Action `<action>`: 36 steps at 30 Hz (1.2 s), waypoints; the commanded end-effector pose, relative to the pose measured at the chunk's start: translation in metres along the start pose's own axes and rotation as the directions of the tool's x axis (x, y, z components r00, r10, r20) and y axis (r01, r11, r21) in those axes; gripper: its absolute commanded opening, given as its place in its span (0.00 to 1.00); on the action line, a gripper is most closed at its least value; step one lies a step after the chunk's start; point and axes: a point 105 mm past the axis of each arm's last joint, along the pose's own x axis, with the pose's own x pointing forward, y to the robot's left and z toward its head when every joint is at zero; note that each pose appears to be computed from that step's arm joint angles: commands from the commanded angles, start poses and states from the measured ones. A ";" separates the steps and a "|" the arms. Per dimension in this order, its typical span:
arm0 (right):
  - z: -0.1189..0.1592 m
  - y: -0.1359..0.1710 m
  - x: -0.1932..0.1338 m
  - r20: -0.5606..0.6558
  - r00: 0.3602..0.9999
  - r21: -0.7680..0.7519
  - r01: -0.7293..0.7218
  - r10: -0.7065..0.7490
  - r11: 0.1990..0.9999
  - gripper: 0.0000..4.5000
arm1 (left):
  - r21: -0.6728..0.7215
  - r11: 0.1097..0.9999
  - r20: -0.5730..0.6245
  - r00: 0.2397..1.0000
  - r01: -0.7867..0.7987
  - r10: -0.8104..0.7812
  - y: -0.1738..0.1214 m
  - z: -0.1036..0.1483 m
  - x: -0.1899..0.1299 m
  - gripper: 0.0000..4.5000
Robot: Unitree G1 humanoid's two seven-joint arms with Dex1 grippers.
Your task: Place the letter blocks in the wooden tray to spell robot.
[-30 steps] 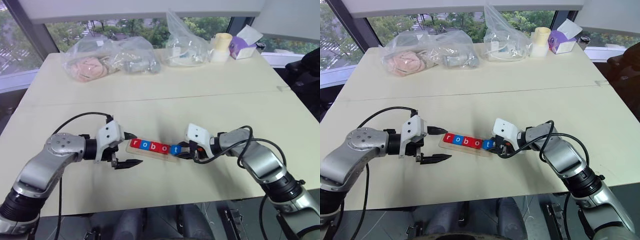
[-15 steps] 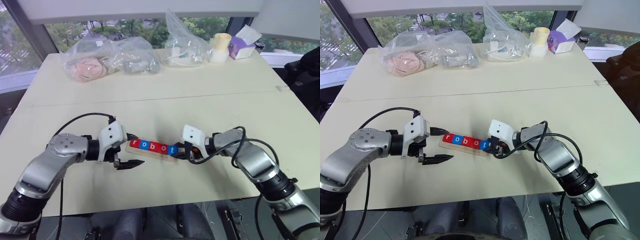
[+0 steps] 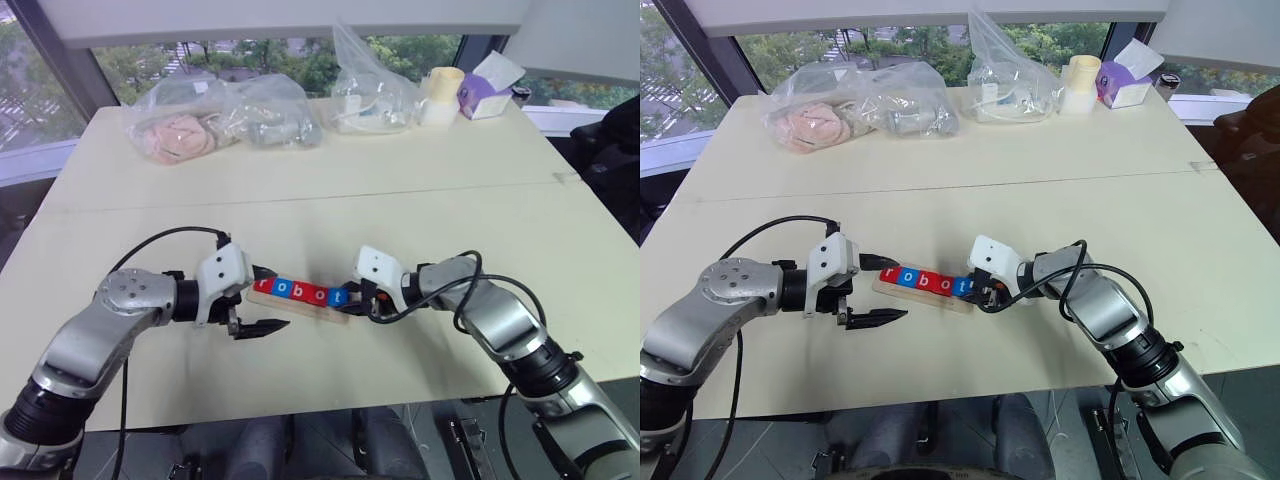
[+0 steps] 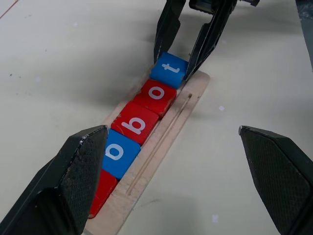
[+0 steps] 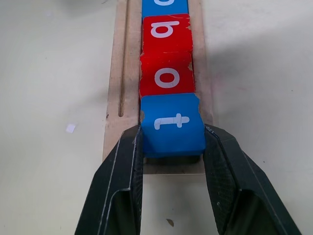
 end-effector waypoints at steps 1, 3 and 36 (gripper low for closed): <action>0.015 0.001 -0.002 0.051 0.999 -0.026 0.011 -0.009 1.000 0.69 | 0.036 0.999 0.009 1.000 -0.010 0.010 0.001 0.008 0.000 1.00; 0.019 -0.004 -0.005 0.067 0.997 -0.015 0.030 -0.029 0.999 0.91 | 0.037 0.999 0.009 1.000 -0.011 0.011 0.001 0.010 0.000 1.00; 0.008 -0.037 -0.006 0.153 0.975 0.072 0.150 -0.160 0.986 0.99 | 0.009 0.999 0.002 0.999 -0.046 0.046 0.008 -0.016 -0.004 1.00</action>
